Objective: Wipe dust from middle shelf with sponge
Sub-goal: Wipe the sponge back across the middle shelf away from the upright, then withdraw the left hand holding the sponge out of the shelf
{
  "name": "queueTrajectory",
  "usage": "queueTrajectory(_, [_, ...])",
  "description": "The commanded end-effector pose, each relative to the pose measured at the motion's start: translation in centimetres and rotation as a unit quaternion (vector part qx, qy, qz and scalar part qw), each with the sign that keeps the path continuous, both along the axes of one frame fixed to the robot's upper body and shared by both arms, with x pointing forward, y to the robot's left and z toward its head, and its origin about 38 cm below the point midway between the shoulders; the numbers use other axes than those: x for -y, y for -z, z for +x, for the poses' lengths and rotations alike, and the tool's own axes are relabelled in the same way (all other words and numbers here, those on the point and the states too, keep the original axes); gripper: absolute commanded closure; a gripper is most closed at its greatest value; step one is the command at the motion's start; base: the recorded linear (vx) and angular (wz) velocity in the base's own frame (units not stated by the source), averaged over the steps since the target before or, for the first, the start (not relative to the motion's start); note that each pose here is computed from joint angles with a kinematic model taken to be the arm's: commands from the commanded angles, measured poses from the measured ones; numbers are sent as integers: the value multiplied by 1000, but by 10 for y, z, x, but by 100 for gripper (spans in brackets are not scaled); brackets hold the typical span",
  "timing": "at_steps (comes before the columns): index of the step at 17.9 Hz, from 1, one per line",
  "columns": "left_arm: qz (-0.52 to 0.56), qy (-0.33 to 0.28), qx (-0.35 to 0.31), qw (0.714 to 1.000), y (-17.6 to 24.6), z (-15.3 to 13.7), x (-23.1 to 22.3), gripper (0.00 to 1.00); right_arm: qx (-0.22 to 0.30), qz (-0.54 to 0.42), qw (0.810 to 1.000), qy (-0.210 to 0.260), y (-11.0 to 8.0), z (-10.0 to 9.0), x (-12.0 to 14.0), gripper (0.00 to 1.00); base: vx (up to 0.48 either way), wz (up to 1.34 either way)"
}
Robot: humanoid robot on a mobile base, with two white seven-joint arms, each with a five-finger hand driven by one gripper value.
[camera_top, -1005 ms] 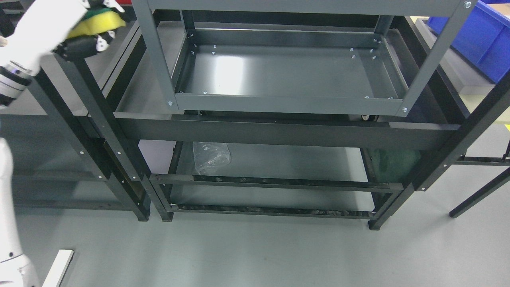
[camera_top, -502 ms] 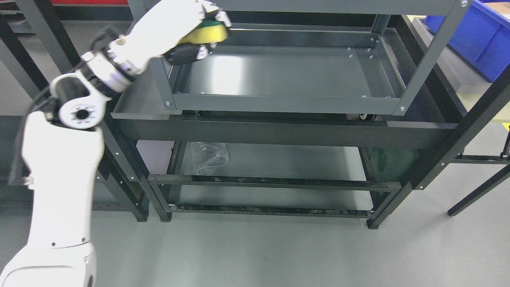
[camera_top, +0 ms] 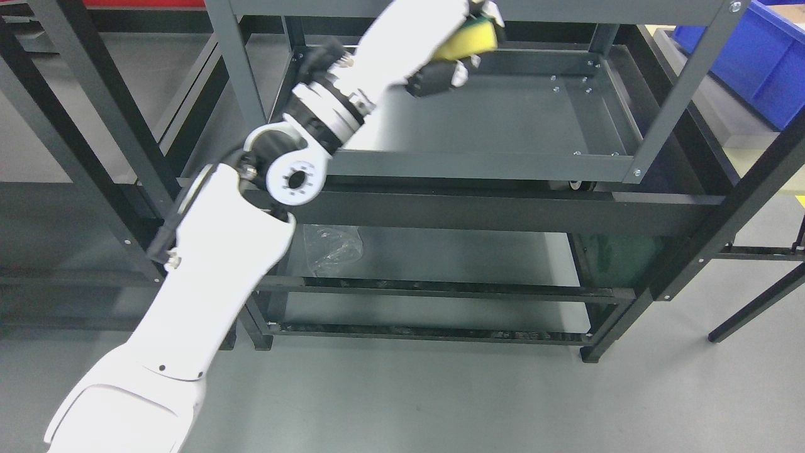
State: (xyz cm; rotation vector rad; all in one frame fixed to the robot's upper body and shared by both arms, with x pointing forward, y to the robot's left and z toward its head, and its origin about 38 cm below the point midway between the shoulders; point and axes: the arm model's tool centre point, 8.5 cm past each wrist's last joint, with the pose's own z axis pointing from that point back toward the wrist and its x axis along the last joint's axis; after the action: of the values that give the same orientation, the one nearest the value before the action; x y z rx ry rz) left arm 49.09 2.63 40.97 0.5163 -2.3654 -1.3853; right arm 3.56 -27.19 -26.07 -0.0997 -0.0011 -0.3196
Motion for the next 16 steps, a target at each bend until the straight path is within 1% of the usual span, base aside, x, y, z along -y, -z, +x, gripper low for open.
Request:
queueTrajectory(1, [151, 86, -44, 984, 95, -34, 97, 100, 8, -10, 1000, 0, -1, 6, 12, 0, 0, 0])
queueTrajectory(3, [131, 86, -43, 987, 91, -32, 94, 99, 8, -10, 1000, 0, -1, 6, 12, 0, 0, 0])
queueTrajectory(4, [95, 79, -67, 990, 100, -26, 84, 98, 8, -10, 1000, 0, -1, 6, 12, 0, 0, 0])
queueTrajectory(5, [52, 68, -109, 990, 119, -20, 71, 98, 8, -10, 1000, 0, -1, 6, 12, 0, 0, 0])
queueTrajectory(6, [3, 55, -152, 987, 138, -15, 52, 98, 8, -10, 1000, 0, -1, 6, 12, 0, 0, 0])
queueTrajectory(8, [-91, 38, -203, 974, 164, -10, 11, 98, 8, -10, 1000, 0, -1, 6, 12, 0, 0, 0])
queueTrajectory(9, [-151, 29, -218, 964, 174, -7, -22, 98, 8, -10, 1000, 0, -1, 6, 12, 0, 0, 0])
queueTrajectory(11, [-277, -8, -243, 930, 198, -4, -93, 98, 8, -10, 1000, 0, -1, 6, 12, 0, 0, 0])
queueTrajectory(13, [-380, -34, -278, 881, 227, -13, -158, 99, 8, -10, 1000, 0, -1, 6, 12, 0, 0, 0])
queueTrajectory(14, [-417, -40, -282, 863, 233, -19, -182, 100, 8, -10, 1000, -1, -1, 6, 12, 0, 0, 0])
queueTrajectory(16, [-470, -50, -273, 838, 234, -30, -213, 100, 8, -10, 1000, 0, -1, 6, 12, 0, 0, 0])
